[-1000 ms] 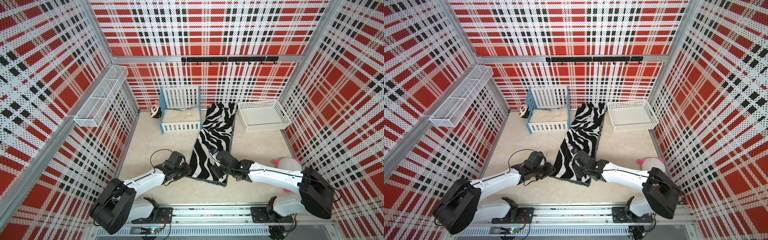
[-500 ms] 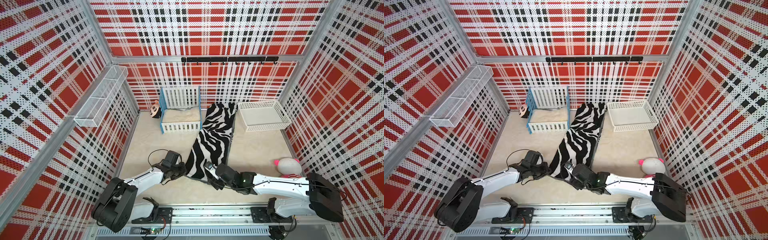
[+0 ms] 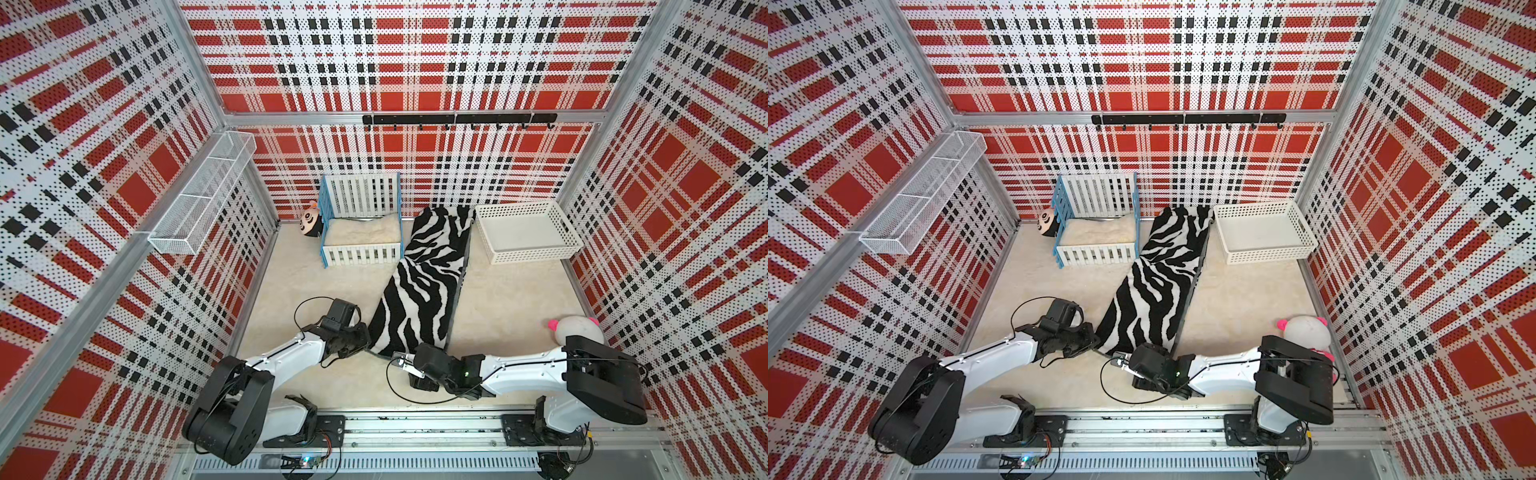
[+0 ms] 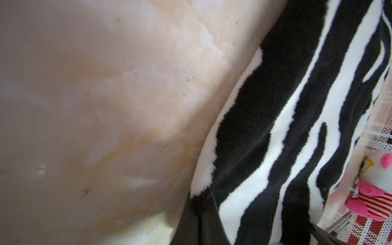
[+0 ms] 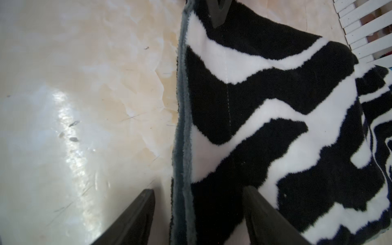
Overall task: Roll up the pillowcase
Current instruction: Roll the pillowcase at the center of the board.
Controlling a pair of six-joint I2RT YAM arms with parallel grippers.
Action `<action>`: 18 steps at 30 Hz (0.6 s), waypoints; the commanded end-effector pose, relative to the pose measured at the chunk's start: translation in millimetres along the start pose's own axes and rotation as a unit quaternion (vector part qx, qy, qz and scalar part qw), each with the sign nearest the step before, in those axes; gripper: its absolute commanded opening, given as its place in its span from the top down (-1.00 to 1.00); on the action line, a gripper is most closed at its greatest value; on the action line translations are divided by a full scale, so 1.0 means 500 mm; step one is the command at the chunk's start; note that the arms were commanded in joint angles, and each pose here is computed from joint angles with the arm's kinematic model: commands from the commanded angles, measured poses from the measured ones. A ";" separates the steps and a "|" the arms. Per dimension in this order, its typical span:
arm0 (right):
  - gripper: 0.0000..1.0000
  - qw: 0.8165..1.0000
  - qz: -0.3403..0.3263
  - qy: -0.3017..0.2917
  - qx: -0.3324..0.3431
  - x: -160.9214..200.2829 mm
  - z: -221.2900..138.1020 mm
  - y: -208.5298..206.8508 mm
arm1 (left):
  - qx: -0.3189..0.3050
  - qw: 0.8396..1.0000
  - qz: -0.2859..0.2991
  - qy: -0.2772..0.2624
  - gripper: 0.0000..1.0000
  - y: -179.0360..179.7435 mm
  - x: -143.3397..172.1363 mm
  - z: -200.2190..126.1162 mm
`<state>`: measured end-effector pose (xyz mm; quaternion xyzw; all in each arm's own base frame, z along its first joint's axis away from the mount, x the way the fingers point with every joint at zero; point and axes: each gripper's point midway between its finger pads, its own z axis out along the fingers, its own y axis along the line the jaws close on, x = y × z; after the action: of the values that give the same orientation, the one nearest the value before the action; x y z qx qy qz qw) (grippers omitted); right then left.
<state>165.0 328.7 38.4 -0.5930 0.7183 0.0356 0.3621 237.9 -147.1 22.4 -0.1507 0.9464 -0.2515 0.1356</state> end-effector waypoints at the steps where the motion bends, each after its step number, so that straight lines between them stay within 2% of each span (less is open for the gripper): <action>1: -0.44 1.000 -0.009 0.003 0.005 0.001 0.013 0.005 | -0.001 1.000 0.004 -0.007 1.00 -0.003 -0.012 -0.011; 4: -0.39 1.000 -0.015 0.020 0.010 0.019 0.031 0.009 | -0.001 1.000 0.000 -0.009 1.00 -0.001 -0.016 -0.012; 6: -0.28 0.999 -0.018 0.034 0.014 0.031 0.044 0.011 | 0.000 1.000 -0.002 -0.010 1.00 -0.001 -0.018 -0.013; 10: 0.23 0.998 -0.016 0.060 -0.003 0.041 0.059 0.025 | 0.002 1.000 -0.005 -0.012 1.00 -0.001 -0.023 -0.017; 12: 0.58 0.997 -0.011 0.070 -0.023 0.043 0.059 0.038 | 0.002 1.000 -0.009 -0.016 1.00 0.001 -0.028 -0.022; 15: 1.00 0.996 0.001 0.065 -0.053 0.031 0.048 0.053 | 0.005 0.999 -0.020 -0.027 1.00 0.003 -0.045 -0.036; 17: 1.00 0.996 0.012 0.057 -0.062 0.012 0.036 0.054 | 0.010 0.999 -0.029 -0.037 1.00 0.002 -0.061 -0.051; 18: 1.00 0.995 0.021 0.045 -0.087 -0.008 0.024 0.065 | 0.014 0.999 -0.033 -0.042 1.00 -0.001 -0.070 -0.059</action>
<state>167.6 352.5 22.4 -0.5940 0.7311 0.0411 0.3332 246.9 -128.3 33.2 -0.1842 0.9383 -0.2545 0.1443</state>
